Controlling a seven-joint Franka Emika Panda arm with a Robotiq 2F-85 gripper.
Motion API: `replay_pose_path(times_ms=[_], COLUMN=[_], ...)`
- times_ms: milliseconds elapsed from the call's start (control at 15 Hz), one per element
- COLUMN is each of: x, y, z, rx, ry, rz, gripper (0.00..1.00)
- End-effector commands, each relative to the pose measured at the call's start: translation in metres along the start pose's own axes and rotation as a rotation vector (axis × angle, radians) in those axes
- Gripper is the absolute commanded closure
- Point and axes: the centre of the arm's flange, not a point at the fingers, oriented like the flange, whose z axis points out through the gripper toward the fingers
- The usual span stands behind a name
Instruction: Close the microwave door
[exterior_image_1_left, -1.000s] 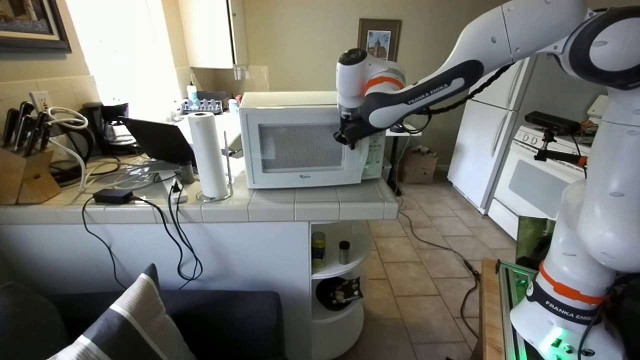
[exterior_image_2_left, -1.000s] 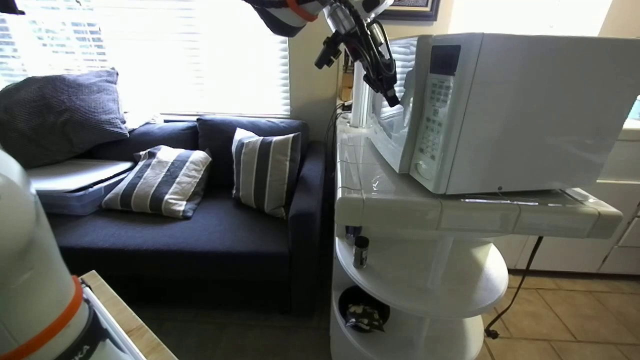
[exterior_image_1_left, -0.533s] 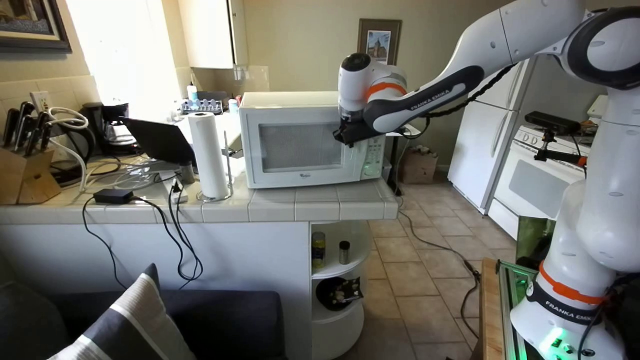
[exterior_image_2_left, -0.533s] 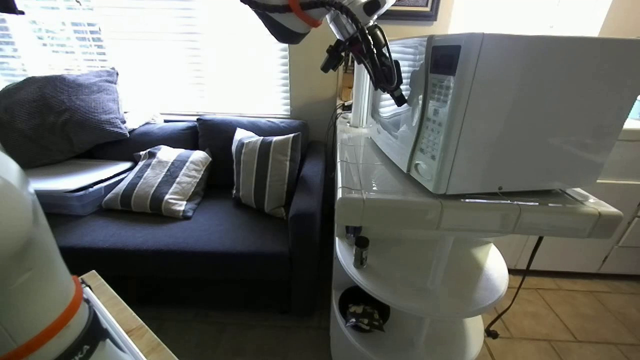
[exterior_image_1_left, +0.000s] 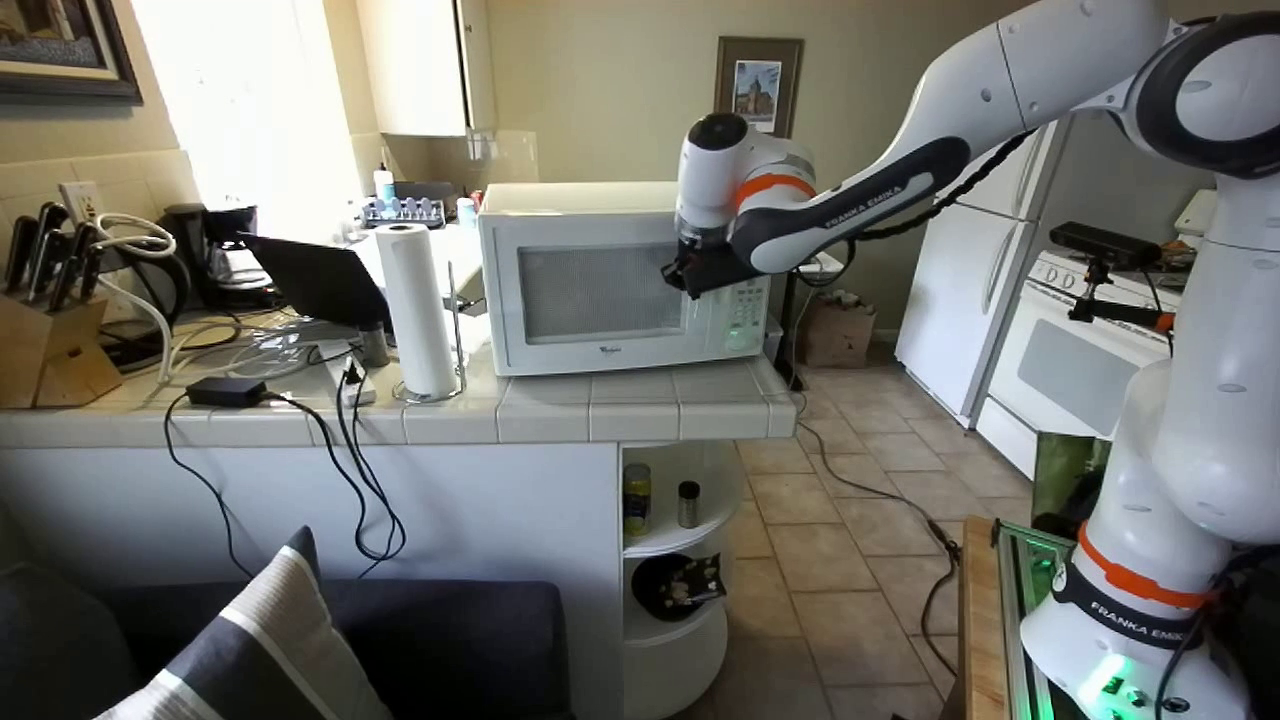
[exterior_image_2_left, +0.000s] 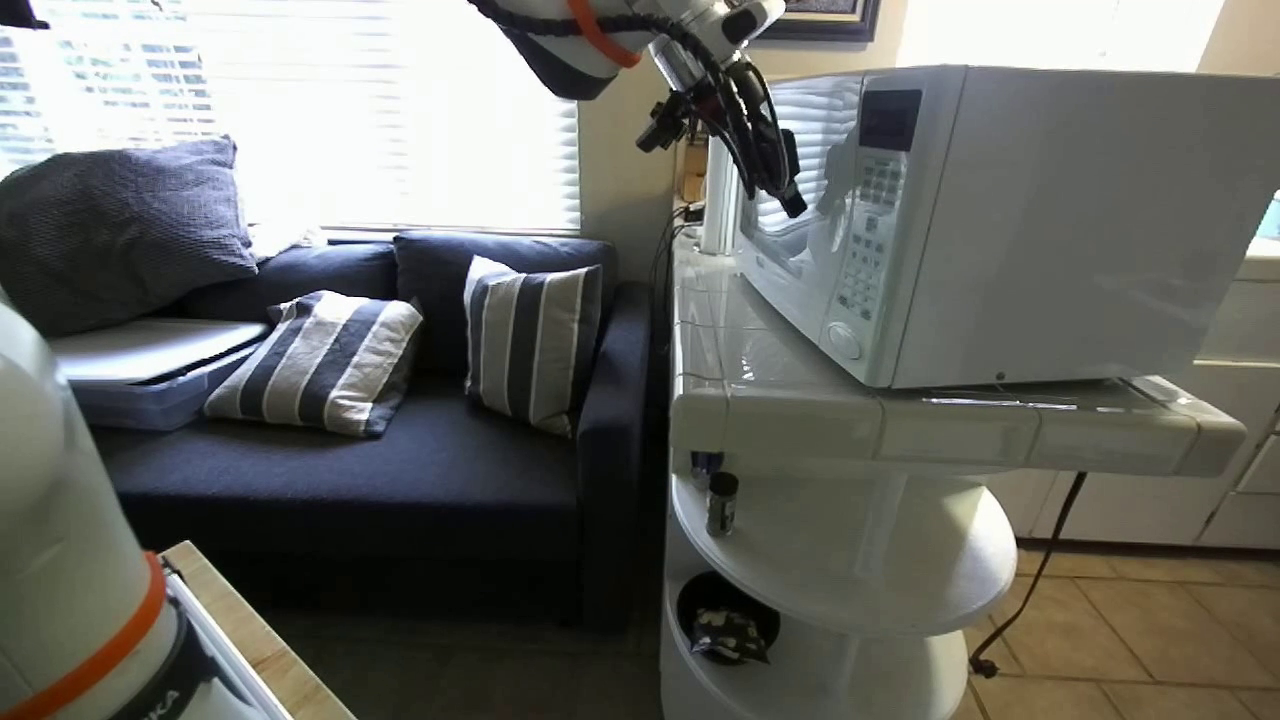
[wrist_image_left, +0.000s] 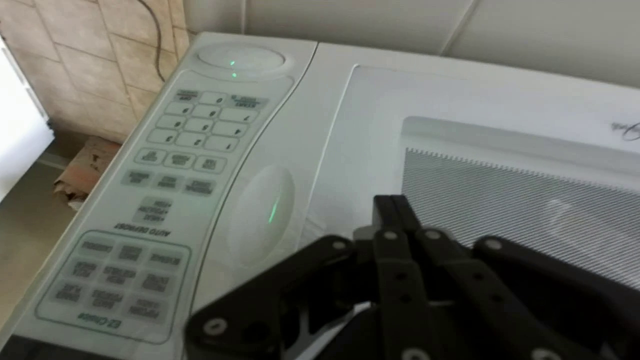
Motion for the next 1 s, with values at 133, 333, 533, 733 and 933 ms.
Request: replay_pose_path(times_ms=[133, 333, 533, 733, 933], x=[-0.021, -0.032, -0.045, -0.055, -0.068], y=[0.029, 0.043, 0.051, 0.055, 0.059], z=[-0.062, -0.093, -0.124, -0.157, -0.181], rx=[0.194, 0.249, 0.293, 0.369, 0.402], ry=[-0.170, -0.249, -0.298, -0.268, -0.235], rz=[-0.174, -0.310, -0.471, -0.627, -0.727], gripper=[1.00, 0.67, 0.44, 0.22, 0.00])
